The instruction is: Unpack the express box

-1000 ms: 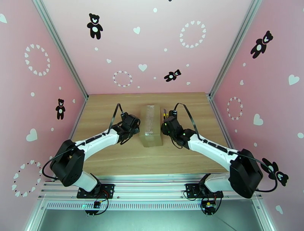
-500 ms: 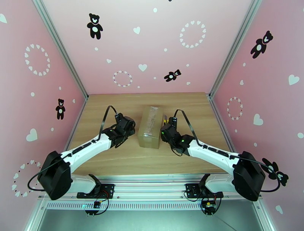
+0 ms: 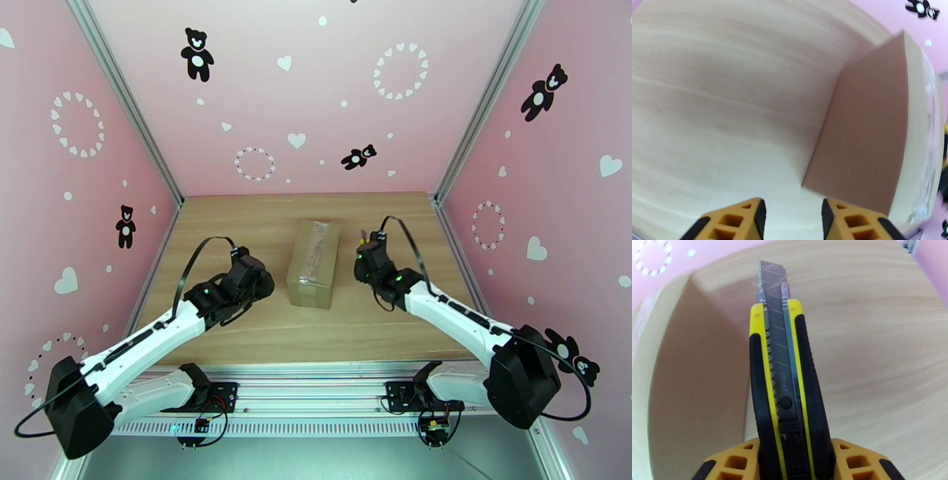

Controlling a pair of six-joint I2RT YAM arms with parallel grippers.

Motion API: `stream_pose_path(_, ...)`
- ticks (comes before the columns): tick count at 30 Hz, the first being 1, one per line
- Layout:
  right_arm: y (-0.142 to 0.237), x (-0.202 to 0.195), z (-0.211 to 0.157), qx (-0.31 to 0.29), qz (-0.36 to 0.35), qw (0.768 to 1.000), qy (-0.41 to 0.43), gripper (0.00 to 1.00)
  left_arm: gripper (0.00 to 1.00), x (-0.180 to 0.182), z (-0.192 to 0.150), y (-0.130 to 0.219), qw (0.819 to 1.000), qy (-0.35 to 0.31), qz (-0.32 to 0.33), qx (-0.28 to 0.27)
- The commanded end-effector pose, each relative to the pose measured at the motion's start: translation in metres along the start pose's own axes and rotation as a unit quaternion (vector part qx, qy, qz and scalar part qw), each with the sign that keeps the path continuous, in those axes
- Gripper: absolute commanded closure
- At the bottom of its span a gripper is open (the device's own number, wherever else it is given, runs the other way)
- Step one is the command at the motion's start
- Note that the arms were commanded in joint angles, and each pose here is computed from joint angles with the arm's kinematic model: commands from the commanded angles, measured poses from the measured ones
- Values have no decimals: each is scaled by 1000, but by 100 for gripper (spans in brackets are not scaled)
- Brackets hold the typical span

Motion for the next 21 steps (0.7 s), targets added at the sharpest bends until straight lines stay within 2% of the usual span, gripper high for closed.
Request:
stream_pose_path(1,-8,26,29,2,40,999,27,100,54,0,-35,0,999,-2,-5,46)
stream_pose_path(10,-64,67,81,17,83,994,63,100,54,-30,-61,1,997,-18,-50,54)
stream_pose_path(14,-89,87,94,6,98,992,84,100,53,-47,-56,1,996,-26,-74,43)
stream_pose_path(21,-126,109,108,8,115,989,96,100,52,-57,-48,-13,996,-46,-62,35)
Point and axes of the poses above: each hand's point on the last joint's axis, 136 mm out from that joint toward the fingers, its own y axis back along the fingers, its own x axis along the line the jaws close on, z = x × y, the point moved 1 cm from there along y, back along the fingers, and after that the axes turned 14 degrees about -y, right-handed, at the moved point
